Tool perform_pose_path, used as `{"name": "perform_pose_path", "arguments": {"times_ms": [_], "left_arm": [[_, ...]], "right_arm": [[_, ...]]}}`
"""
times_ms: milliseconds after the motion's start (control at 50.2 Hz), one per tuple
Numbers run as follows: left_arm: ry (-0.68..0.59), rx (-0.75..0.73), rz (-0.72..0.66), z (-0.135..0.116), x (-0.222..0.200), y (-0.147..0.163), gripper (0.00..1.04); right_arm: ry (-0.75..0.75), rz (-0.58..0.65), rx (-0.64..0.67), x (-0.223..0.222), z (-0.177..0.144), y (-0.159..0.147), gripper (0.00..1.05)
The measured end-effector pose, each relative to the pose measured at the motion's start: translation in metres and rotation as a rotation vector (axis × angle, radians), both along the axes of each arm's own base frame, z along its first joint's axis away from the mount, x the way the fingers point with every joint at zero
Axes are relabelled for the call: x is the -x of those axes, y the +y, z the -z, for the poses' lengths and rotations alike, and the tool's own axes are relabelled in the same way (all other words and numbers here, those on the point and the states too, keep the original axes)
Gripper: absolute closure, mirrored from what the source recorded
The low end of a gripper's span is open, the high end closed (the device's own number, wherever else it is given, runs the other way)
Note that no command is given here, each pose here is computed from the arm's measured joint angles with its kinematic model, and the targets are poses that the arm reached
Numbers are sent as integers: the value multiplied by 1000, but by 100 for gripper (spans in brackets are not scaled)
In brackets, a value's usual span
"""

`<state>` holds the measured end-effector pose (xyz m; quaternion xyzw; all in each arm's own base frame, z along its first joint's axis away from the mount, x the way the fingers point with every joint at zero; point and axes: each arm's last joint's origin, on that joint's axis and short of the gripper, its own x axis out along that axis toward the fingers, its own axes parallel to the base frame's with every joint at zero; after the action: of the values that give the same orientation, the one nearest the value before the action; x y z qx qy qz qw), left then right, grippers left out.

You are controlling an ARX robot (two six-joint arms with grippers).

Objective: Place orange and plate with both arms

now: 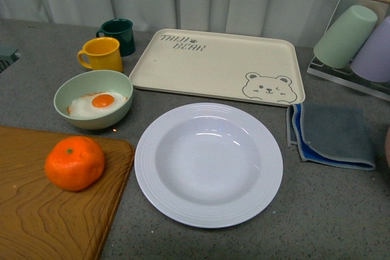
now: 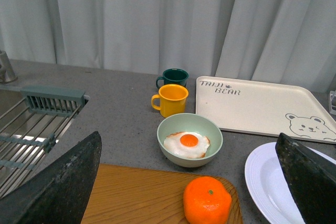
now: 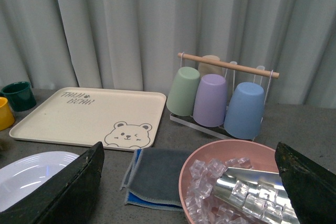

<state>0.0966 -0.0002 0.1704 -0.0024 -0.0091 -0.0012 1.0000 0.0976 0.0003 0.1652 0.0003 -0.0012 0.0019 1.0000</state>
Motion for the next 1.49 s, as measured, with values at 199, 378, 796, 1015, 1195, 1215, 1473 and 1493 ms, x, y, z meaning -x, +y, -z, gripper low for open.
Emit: {"name": "perform_pose_path", "arguments": {"times_ms": [199, 378, 796, 1015, 1195, 1215, 1473, 1493], "left_arm": [[0, 0, 0, 0, 0, 0, 7], [0, 0, 0, 0, 0, 0, 7], [0, 0, 0, 0, 0, 0, 7], [0, 0, 0, 0, 0, 0, 7], [0, 0, 0, 0, 0, 0, 7], [0, 0, 0, 0, 0, 0, 7], [0, 0, 0, 0, 0, 0, 7], [0, 0, 0, 0, 0, 0, 7]], "right_arm": [[0, 0, 0, 0, 0, 0, 9], [0, 0, 0, 0, 0, 0, 9], [0, 0, 0, 0, 0, 0, 9], [0, 0, 0, 0, 0, 0, 9], [0, 0, 0, 0, 0, 0, 9], [0, 0, 0, 0, 0, 0, 9], [0, 0, 0, 0, 0, 0, 9], [0, 0, 0, 0, 0, 0, 9]]}}
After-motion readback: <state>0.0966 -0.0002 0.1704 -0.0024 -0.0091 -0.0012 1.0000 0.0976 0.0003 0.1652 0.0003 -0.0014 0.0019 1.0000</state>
